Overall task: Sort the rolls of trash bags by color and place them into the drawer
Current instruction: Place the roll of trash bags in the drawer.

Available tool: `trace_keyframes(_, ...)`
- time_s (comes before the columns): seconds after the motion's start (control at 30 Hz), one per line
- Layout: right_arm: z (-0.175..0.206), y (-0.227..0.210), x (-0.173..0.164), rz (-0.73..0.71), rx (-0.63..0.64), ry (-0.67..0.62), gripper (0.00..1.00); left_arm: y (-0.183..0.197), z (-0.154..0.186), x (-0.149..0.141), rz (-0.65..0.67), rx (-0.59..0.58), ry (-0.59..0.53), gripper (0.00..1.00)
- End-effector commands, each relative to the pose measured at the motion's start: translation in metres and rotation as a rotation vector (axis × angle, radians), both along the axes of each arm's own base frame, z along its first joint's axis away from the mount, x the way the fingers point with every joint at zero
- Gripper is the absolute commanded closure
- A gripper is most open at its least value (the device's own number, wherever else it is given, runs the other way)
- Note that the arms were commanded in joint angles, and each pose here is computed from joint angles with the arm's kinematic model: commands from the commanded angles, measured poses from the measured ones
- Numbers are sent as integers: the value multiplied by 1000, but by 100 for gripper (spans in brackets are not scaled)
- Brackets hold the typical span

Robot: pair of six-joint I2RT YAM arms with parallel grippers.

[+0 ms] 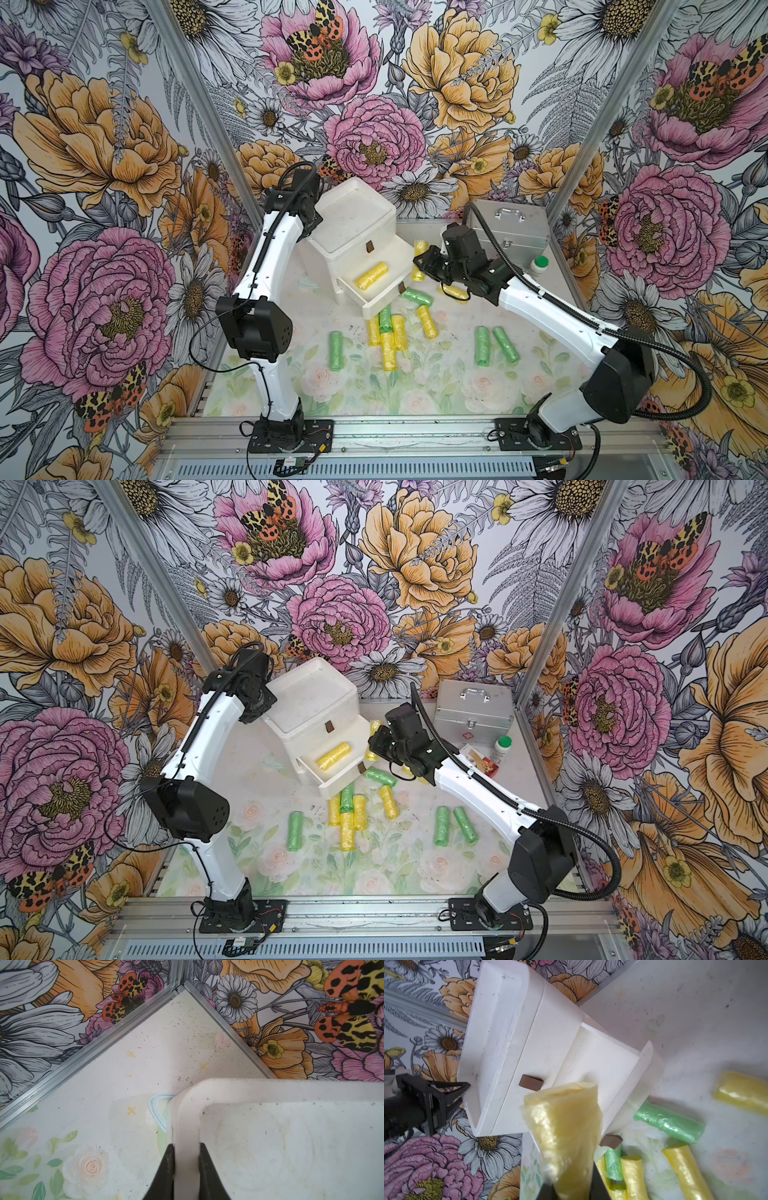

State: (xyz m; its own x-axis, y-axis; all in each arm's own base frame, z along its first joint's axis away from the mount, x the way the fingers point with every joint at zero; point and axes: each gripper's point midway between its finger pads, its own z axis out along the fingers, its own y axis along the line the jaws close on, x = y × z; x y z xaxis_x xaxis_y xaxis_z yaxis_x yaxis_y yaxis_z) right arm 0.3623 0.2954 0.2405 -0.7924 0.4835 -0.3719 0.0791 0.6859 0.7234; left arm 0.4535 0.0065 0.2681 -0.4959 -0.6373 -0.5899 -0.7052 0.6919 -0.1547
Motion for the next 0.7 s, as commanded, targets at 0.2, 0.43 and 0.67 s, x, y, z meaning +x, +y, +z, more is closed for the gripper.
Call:
trace_keyframes(0.2,0,32,31,-242,189,58,81,-42,-40,-19,-93,-148,154,100)
trace_keyframes(0.43,-6,57,38,-253,230,102,81,-40,-44,-19,-89,-149,161,100)
trace_keyframes(0.67,-28,78,30,-253,247,178,78,-40,-48,-20,-93,-152,167,100)
